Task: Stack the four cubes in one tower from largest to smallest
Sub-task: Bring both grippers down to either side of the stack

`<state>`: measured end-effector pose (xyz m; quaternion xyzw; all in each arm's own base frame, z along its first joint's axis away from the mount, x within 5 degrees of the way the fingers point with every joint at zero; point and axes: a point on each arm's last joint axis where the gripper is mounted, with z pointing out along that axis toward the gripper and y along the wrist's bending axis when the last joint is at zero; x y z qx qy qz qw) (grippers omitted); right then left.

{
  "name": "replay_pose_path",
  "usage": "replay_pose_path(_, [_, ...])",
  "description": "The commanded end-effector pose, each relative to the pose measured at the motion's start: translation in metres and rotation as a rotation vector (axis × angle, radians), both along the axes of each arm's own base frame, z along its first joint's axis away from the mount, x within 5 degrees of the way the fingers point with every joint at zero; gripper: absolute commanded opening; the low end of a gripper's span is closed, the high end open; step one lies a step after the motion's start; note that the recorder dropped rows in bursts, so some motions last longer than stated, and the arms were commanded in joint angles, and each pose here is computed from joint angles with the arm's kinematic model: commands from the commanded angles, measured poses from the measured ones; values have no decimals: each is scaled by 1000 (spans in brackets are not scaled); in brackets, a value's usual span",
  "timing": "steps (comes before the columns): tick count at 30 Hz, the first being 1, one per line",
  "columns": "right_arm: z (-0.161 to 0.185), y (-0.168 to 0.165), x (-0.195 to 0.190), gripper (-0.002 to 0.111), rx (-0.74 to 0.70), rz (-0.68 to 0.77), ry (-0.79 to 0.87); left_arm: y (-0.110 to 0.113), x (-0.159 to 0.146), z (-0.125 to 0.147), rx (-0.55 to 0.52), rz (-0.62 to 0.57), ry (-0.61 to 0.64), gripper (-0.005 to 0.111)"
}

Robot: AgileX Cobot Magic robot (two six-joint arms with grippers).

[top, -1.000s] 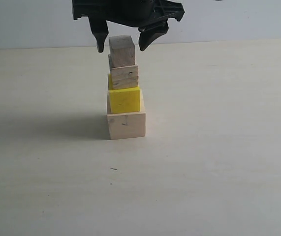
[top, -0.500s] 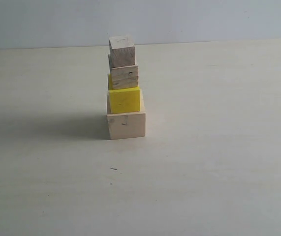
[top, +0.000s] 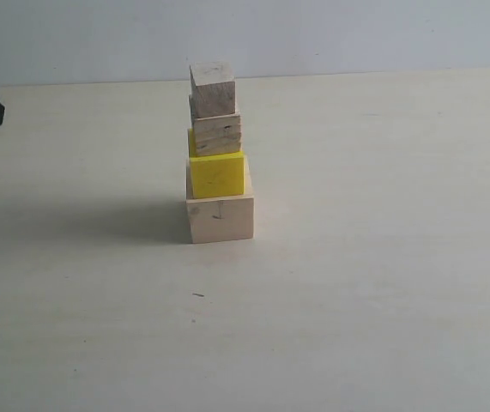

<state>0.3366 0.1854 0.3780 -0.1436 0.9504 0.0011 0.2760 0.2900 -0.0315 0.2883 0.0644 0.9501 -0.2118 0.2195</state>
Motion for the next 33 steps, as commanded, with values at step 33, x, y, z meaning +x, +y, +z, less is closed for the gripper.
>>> replay_pose_path(33, [-203,-43,34,0,407,-38,492,-57,47,-145,-460,-173,136,0])
